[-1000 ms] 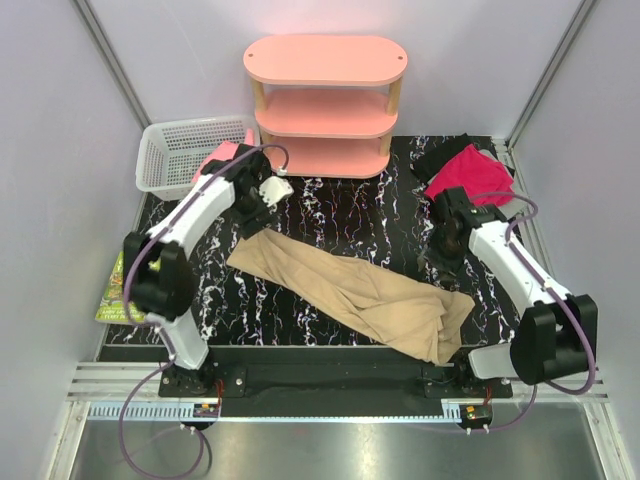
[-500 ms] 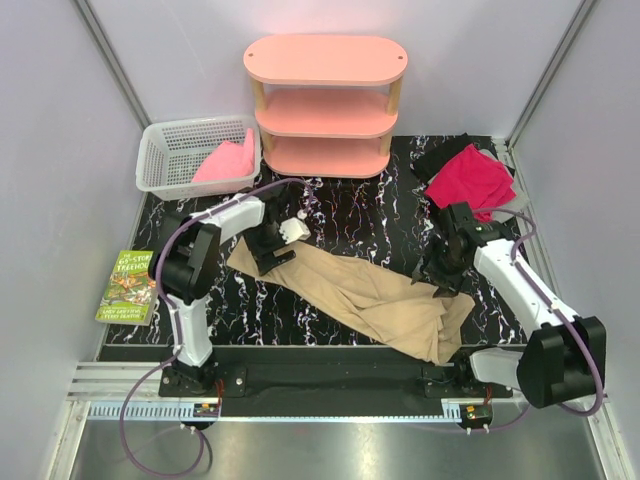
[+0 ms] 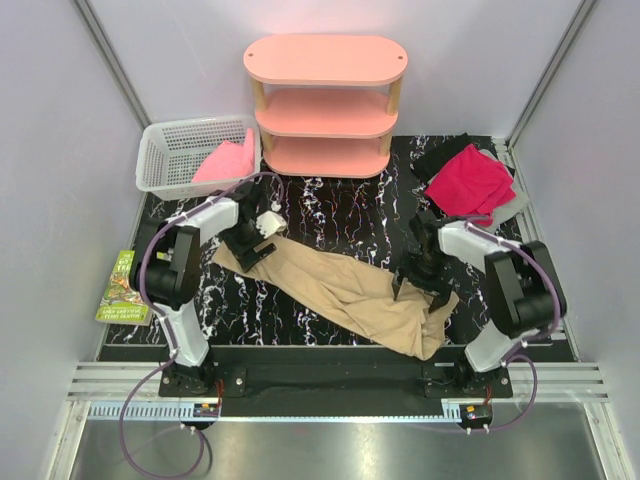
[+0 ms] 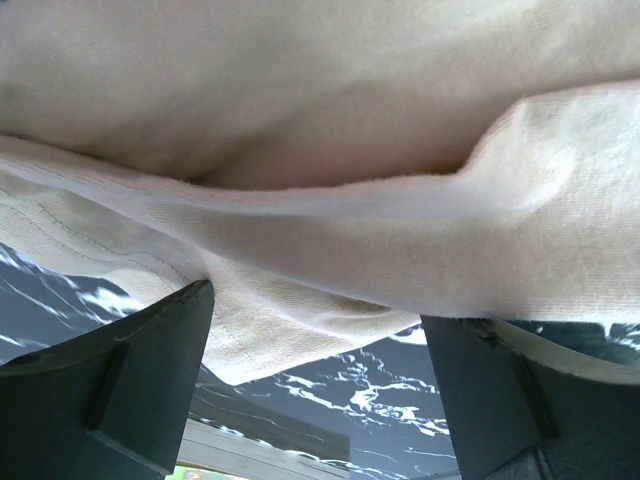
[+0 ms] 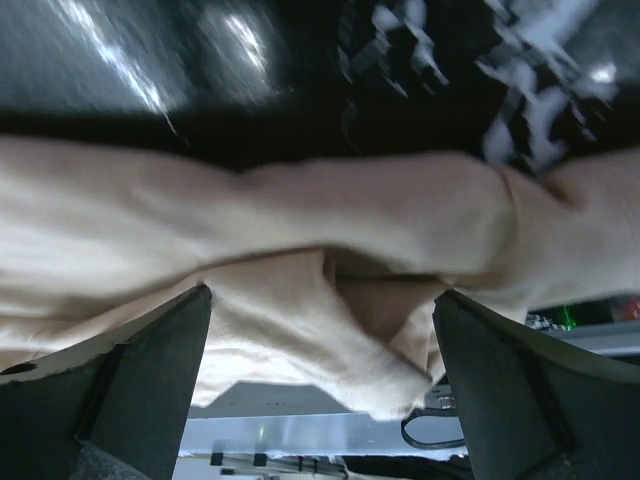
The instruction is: Fold and stack the t-shirts
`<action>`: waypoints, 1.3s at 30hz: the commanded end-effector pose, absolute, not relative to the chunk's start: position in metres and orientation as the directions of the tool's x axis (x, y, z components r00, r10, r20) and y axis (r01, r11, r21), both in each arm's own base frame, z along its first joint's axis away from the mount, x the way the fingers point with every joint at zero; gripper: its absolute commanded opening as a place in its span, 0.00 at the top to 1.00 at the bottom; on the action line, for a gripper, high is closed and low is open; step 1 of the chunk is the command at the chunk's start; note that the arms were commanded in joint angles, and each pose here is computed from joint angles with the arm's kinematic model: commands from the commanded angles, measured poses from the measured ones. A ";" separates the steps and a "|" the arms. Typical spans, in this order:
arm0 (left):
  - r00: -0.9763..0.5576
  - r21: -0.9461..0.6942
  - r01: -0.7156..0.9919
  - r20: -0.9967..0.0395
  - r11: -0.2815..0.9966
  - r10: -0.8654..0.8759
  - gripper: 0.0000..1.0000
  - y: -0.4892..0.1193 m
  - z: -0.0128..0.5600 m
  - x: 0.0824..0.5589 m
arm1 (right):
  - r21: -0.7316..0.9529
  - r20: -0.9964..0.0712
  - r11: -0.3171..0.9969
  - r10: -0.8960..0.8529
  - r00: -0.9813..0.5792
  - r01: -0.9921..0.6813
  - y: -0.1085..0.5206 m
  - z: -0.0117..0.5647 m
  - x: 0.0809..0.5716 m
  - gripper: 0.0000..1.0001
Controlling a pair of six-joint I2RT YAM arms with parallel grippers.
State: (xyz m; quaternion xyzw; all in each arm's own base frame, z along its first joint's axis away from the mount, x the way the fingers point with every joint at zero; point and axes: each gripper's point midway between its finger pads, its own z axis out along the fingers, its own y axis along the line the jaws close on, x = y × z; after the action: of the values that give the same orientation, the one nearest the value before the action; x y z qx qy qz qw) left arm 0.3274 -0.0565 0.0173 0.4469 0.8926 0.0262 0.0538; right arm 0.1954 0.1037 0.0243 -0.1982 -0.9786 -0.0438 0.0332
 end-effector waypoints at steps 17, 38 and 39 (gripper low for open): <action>-0.632 -0.078 0.775 -0.108 0.627 0.767 0.13 -0.047 0.006 0.225 | 0.077 -0.169 0.977 0.209 -0.963 0.199 0.148 0.024 0.391 0.00; -0.586 -0.022 0.792 -0.310 0.611 0.748 0.09 -0.081 0.133 0.242 | 0.160 -0.394 0.960 0.276 -0.877 0.230 0.147 0.148 0.419 0.00; -0.600 -0.031 0.787 -0.273 0.617 0.752 0.09 -0.078 0.116 0.240 | 0.142 -0.331 0.960 0.277 -0.902 0.242 0.144 0.121 0.400 0.00</action>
State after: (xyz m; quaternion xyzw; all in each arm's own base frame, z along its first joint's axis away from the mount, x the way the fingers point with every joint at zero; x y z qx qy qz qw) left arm 0.2481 -0.0845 0.1492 0.4453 0.8755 -0.0743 0.1724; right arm 0.4449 0.1372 0.1511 -0.1163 -0.9638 -0.0200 -0.2391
